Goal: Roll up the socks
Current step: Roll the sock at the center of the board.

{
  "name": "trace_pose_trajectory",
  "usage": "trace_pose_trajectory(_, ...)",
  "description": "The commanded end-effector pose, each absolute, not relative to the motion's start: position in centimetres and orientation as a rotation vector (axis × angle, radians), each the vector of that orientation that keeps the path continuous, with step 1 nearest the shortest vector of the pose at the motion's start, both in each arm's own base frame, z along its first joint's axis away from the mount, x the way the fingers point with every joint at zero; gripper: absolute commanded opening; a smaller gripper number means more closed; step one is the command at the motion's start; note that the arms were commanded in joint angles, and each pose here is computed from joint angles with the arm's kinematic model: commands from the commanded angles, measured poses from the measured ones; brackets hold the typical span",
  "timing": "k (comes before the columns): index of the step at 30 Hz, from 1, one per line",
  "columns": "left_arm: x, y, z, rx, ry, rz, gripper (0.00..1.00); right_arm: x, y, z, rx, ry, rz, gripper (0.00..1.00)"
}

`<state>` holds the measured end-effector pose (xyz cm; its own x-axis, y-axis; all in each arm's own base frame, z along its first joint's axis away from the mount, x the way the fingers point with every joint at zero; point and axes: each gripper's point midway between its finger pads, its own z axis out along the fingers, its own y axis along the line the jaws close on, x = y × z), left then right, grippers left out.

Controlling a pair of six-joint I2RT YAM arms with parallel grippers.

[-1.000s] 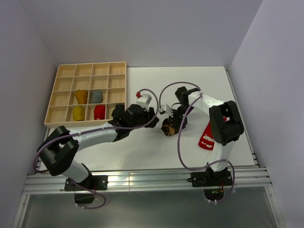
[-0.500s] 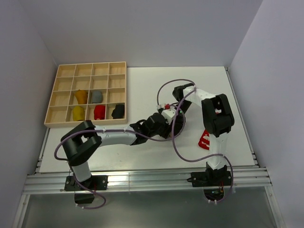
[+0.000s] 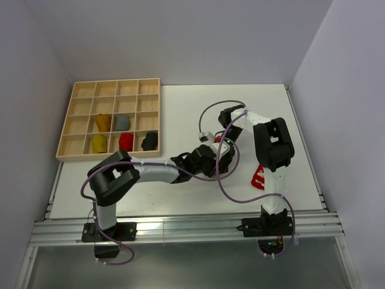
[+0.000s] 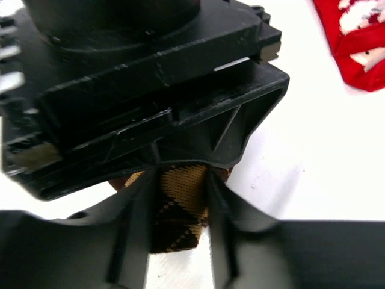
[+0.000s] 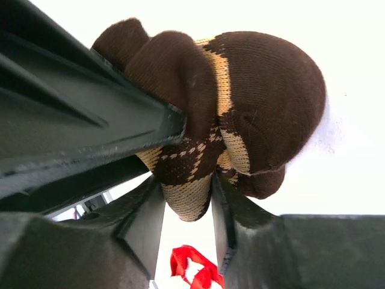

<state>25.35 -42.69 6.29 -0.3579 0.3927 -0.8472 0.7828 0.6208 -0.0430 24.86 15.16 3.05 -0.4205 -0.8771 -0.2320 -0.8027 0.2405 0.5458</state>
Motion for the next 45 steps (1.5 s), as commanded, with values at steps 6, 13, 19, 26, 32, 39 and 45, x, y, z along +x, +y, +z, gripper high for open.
trace_pose_trajectory(6, 24.6, -41.8, 3.6, 0.931, 2.082, -0.629, 0.21, 27.3, 15.0, 2.5, 1.63, -2.549, -0.861, 0.51)
trace_pose_trajectory(13, 24.5, -41.2, 2.1, 0.937, 2.124, -0.627, 0.14, 29.5, 14.5, 6.0, 1.584, -2.742, -1.024, 0.61)
trace_pose_trajectory(19, 24.4, -41.0, 2.0, 0.956, 2.15, -0.723, 0.13, 30.4, 11.4, 8.9, 1.583, -2.875, -1.172, 0.63)
trace_pose_trajectory(26, 24.5, -41.4, 1.8, 1.012, 2.201, -0.839, 0.13, 29.3, 8.3, 9.0, 1.877, -3.032, -1.038, 0.64)
trace_pose_trajectory(32, 24.8, -41.5, 0.7, 1.031, 2.263, -0.892, 0.11, 27.1, 8.4, 10.0, 2.247, -3.055, -0.885, 0.68)
trace_pose_trajectory(39, 25.2, -41.6, 0.1, 1.036, 2.306, -0.947, 0.11, 26.2, 8.6, 9.5, 2.42, -2.986, -0.765, 0.72)
trace_pose_trajectory(45, 25.7, -42.0, 0.1, 1.035, 2.336, -0.988, 0.11, 25.9, 10.1, 7.0, 2.57, -2.851, -0.542, 0.73)
